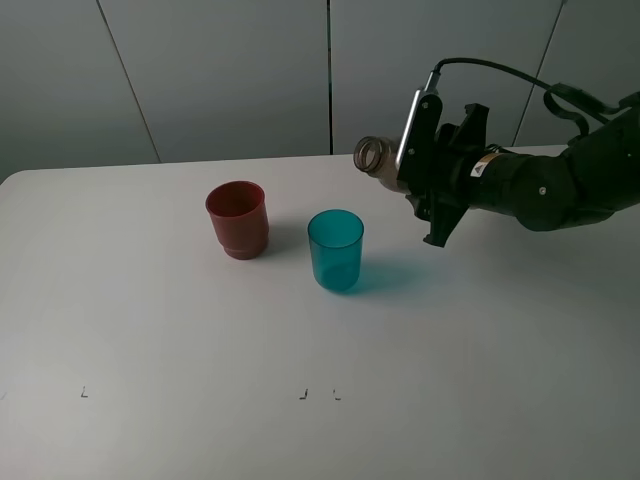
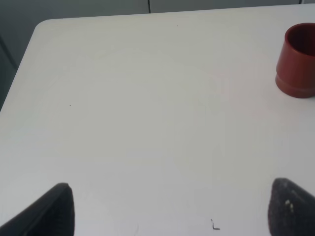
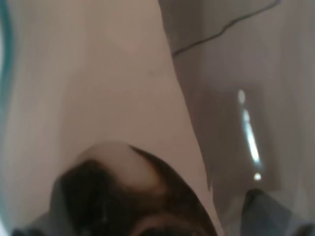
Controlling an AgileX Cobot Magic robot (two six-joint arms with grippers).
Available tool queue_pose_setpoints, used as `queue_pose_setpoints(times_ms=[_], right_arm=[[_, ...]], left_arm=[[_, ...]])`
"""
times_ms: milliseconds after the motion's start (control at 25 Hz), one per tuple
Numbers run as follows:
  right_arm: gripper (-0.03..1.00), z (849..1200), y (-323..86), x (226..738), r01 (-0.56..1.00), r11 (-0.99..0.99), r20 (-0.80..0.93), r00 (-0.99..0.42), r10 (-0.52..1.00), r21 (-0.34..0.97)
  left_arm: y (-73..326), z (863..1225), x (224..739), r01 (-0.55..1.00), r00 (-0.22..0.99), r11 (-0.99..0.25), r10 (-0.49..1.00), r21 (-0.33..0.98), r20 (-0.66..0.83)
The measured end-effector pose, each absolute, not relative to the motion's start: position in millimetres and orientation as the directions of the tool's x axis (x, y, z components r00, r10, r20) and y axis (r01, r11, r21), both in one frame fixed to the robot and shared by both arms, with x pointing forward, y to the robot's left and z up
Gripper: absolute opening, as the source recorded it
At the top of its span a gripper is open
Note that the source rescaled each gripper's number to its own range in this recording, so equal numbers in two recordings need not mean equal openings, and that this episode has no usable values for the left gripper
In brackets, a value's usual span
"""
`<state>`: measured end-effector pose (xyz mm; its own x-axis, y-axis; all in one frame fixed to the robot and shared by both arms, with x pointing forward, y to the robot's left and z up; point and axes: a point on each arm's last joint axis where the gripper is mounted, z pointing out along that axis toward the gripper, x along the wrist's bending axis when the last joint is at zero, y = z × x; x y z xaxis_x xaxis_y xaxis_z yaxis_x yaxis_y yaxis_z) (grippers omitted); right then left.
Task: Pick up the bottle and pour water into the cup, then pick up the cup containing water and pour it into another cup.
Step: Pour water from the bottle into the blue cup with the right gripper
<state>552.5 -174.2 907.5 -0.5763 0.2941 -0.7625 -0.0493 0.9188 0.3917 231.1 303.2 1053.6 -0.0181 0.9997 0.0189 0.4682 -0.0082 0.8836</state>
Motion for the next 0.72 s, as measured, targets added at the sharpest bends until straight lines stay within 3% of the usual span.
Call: queue_pose_setpoints(times_ms=[720], right_arm=[[0.0, 903.0, -165.3, 555.0, -0.192, 0.931, -0.793, -0.593, 0.141, 0.309]], left_arm=[[303.2, 1053.6, 231.1, 0.468, -0.018, -0.008, 1.0, 0.884, 0.019]])
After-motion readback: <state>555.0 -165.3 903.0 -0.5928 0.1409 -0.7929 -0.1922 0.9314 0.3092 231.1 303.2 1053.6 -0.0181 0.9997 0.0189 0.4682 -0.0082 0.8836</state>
